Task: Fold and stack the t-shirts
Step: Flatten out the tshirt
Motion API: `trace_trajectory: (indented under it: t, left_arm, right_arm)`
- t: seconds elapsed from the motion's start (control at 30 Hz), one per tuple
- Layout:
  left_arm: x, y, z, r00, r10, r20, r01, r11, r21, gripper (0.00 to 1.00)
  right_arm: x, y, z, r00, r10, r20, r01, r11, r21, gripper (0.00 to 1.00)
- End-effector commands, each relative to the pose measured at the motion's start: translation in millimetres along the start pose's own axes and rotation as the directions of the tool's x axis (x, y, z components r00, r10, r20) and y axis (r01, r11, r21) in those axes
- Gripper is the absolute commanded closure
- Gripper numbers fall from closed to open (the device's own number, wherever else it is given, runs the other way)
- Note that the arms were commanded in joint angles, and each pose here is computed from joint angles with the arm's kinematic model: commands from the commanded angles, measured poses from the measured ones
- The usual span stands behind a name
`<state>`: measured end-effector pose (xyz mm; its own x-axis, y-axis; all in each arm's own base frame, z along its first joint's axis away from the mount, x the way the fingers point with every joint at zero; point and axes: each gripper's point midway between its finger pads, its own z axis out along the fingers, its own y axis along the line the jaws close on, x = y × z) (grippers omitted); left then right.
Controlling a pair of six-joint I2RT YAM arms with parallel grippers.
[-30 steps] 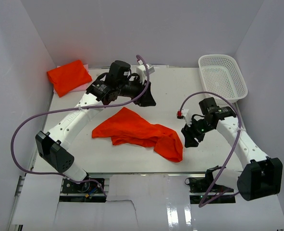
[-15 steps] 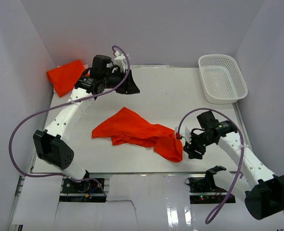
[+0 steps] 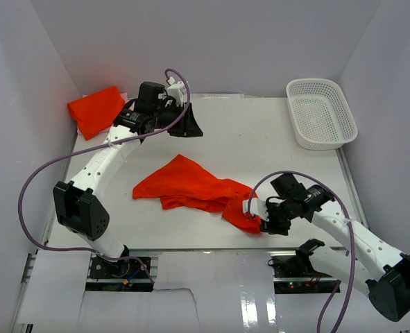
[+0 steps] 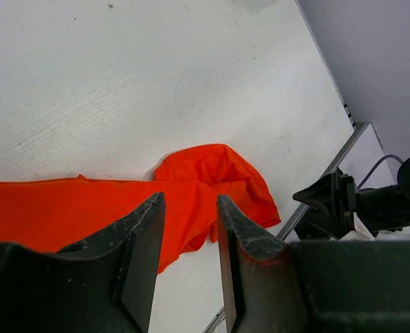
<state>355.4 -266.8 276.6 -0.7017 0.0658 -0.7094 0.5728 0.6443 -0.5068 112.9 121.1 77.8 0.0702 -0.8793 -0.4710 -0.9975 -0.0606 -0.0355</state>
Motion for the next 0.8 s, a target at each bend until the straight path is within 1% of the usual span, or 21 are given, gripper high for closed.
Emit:
trace_trajectory:
  t: [0.0, 0.1, 0.2, 0.33, 0.43, 0.57, 0.77]
  left_arm:
    - [-3.4, 0.3, -0.9, 1.0, 0.012, 0.02, -0.012, 1.0, -0.005, 0.53]
    - [-1.5, 4.9, 0.5, 1.0, 0.019, 0.017, -0.018, 1.0, -0.018, 0.53]
    - [-0.4, 7.0, 1.4, 1.0, 0.021, 0.015, -0.02, 0.999, -0.025, 0.53]
    - [2.3, 10.8, 1.8, 1.0, 0.024, 0.013, -0.023, 0.999, -0.04, 0.53]
    - [5.6, 14.4, 2.4, 1.0, 0.024, 0.01, -0.024, 0.998, -0.05, 0.53]
    - [6.7, 16.0, 0.5, 1.0, 0.027, 0.015, -0.026, 0.998, -0.053, 0.53]
    - [7.3, 17.1, -0.7, 0.999, 0.033, 0.016, -0.032, 0.998, -0.054, 0.53]
  right_arm:
    - [-5.5, -8.1, 7.9, 0.999, -0.044, 0.01, 0.044, 0.999, 0.016, 0.43]
    - [-10.4, -10.2, 15.8, 0.997, -0.075, 0.025, 0.075, 0.997, 0.02, 0.44]
    - [-7.7, -7.8, 24.7, 0.995, -0.102, 0.0, 0.102, 0.995, 0.002, 0.44]
    - [-9.8, -6.1, 32.1, 0.991, -0.134, 0.009, 0.134, 0.991, -0.006, 0.44]
    - [-9.2, -5.2, 36.8, 0.99, -0.144, 0.002, 0.144, 0.99, -0.005, 0.44]
    - [-15.6, -4.3, 40.5, 0.988, -0.155, 0.02, 0.155, 0.988, 0.0, 0.44]
    - [-19.9, -4.6, 48.0, 0.99, -0.142, 0.017, 0.142, 0.99, -0.016, 0.45]
